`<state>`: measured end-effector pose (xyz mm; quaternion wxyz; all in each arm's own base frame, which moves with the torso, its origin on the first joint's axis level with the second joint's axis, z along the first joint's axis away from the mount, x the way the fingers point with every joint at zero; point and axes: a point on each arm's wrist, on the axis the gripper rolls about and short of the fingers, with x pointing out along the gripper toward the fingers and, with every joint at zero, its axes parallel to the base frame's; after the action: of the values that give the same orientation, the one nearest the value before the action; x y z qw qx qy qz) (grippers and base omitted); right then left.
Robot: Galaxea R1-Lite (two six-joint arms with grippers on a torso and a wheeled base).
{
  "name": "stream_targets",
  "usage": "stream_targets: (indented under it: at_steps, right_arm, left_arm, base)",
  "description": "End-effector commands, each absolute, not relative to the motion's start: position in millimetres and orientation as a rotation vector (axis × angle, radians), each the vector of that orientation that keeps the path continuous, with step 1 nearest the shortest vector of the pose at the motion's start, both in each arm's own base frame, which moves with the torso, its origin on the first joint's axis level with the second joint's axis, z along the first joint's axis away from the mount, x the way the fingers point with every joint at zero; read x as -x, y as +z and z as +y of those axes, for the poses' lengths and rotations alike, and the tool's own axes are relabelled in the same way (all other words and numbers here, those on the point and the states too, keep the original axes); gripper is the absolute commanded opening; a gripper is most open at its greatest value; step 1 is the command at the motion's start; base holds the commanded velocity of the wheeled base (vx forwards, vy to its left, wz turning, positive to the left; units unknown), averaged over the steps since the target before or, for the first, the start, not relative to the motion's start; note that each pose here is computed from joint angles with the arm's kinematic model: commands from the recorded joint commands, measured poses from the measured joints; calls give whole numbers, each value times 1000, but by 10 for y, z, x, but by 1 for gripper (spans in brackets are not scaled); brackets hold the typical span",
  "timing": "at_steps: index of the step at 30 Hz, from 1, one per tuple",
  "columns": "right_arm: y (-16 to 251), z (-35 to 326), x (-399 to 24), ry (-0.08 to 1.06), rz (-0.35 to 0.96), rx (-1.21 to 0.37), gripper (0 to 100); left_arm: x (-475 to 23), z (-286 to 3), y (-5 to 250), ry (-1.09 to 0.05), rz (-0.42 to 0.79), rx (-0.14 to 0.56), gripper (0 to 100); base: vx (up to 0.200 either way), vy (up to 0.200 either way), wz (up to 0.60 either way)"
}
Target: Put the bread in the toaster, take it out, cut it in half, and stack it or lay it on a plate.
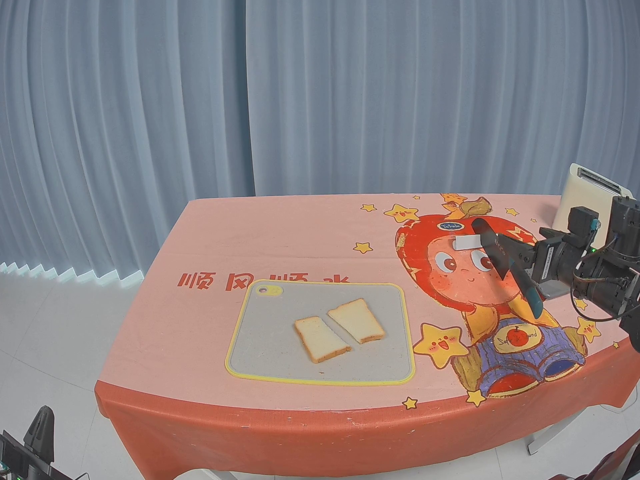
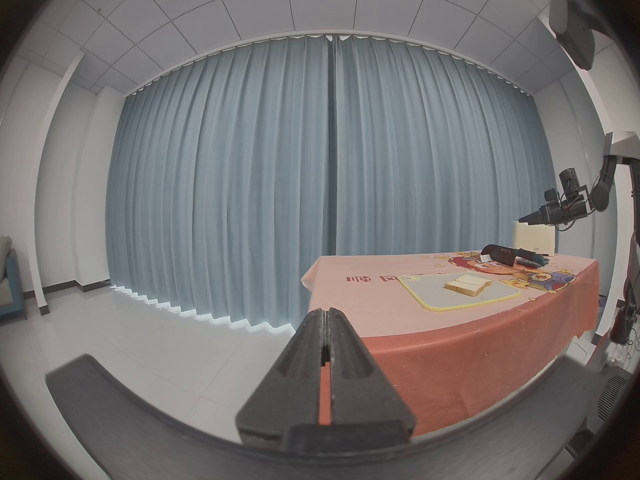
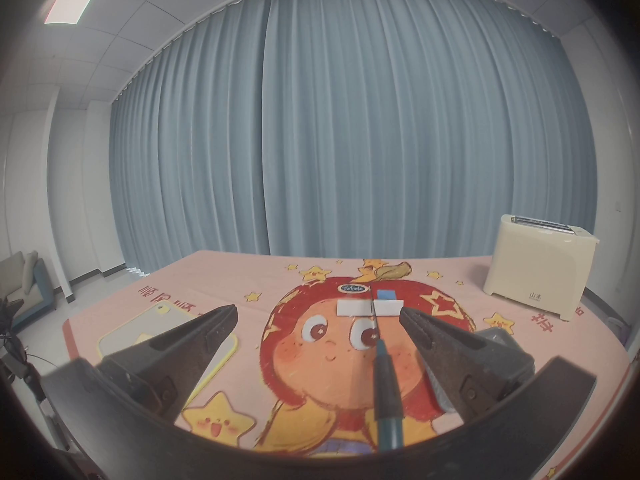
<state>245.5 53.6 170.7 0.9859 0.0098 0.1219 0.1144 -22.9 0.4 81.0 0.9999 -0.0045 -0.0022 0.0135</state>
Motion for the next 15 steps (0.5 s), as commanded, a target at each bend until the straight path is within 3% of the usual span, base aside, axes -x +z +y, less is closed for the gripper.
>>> stream_targets:
  at_steps: [1,15]
  right_arm:
    - [1736,661,-2298,294,272,-15,100]
    - [1738,740,-2211,334,284,-8,100]
  left_arm:
    - [228,4,758,28,-3,9,0]
    - [228,4,758,28,-3,9,0]
  base:
    - [0,0,0]
    - [0,0,0]
